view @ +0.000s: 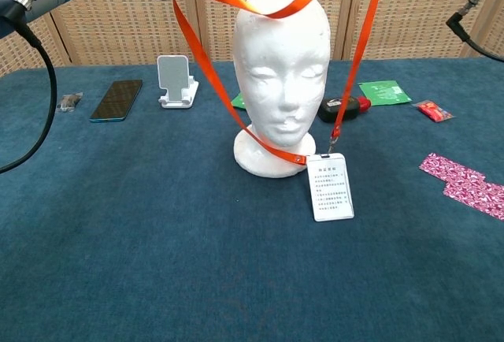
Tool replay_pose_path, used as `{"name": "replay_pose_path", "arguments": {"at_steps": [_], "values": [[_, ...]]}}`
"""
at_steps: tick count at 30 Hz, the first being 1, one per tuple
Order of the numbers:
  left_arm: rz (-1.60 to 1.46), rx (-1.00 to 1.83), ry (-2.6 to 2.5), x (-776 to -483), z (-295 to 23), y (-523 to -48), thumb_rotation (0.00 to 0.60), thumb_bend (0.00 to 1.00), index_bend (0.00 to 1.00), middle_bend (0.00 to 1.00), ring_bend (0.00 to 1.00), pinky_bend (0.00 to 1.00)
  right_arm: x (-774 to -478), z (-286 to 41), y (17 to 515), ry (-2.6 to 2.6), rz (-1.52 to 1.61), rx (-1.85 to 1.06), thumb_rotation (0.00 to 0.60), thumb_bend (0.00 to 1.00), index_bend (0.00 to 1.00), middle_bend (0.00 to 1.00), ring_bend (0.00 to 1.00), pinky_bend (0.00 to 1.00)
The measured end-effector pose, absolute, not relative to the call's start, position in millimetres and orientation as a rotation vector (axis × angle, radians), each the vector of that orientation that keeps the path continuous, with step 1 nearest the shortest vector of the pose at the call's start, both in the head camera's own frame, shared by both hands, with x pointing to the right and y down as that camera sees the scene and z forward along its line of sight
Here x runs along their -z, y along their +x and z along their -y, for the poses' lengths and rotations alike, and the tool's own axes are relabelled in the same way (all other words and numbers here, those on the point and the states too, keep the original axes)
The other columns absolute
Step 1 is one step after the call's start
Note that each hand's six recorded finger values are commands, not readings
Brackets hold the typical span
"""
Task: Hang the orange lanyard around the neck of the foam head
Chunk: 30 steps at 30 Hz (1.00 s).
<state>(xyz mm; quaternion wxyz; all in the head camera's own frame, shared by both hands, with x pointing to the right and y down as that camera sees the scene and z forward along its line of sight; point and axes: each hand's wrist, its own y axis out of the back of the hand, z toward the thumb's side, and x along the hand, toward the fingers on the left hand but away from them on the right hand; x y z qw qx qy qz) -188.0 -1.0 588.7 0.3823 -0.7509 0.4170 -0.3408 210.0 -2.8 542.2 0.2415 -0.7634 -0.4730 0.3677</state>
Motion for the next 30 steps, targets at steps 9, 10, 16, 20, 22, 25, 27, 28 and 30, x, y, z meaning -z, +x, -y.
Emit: {"name": "replay_pose_path", "arguments": {"at_steps": [9,10,16,20,22,25,27,28,30], "values": [[-1.110,0.951,-1.915,-603,17,-195,0.600,0.46,0.67,0.00,0.00,0.00,-552,28,212,-2.211,1.458,-1.026,0.600,0.67,0.80,0.12,0.00,0.00],[-1.112,0.958,-1.914,-605,18,-196,0.600,0.46,0.67,0.00,0.00,0.00,-553,31,213,-2.216,1.478,-1.030,0.600,0.67,0.80,0.12,0.00,0.00],[-1.115,0.994,-1.918,-613,21,-198,0.600,0.45,0.56,0.00,0.00,0.00,-566,45,225,-2.197,1.565,-1.086,0.600,0.67,0.79,0.12,0.00,0.00],[-1.116,1.026,-1.923,-618,21,-200,0.600,0.45,0.18,0.00,0.00,0.00,-579,49,231,-2.153,1.553,-1.161,0.600,0.65,0.78,0.12,0.00,0.00],[-1.115,1.044,-1.926,-621,20,-200,0.600,0.44,0.01,0.00,0.00,0.00,-584,49,232,-2.138,1.542,-1.189,0.600,0.56,0.69,0.11,0.00,0.00],[-1.104,1.068,-1.932,-624,19,-202,0.600,0.38,0.00,0.00,0.00,0.00,-590,50,233,-2.123,1.539,-1.223,0.600,0.28,0.38,0.07,0.00,0.00],[-1.107,1.071,-1.941,-625,20,-202,0.600,0.30,0.00,0.00,0.00,0.00,-595,51,232,-2.124,1.543,-1.238,0.600,0.15,0.23,0.04,0.00,0.00],[-1.116,1.069,-1.945,-624,20,-203,0.600,0.26,0.00,0.00,0.00,0.00,-597,51,231,-2.125,1.541,-1.243,0.600,0.10,0.18,0.03,0.00,0.00],[-1.137,1.059,-1.952,-623,22,-206,0.600,0.19,0.00,0.00,0.00,0.00,-597,52,231,-2.113,1.535,-1.245,0.600,0.05,0.13,0.02,0.00,0.00]]}}
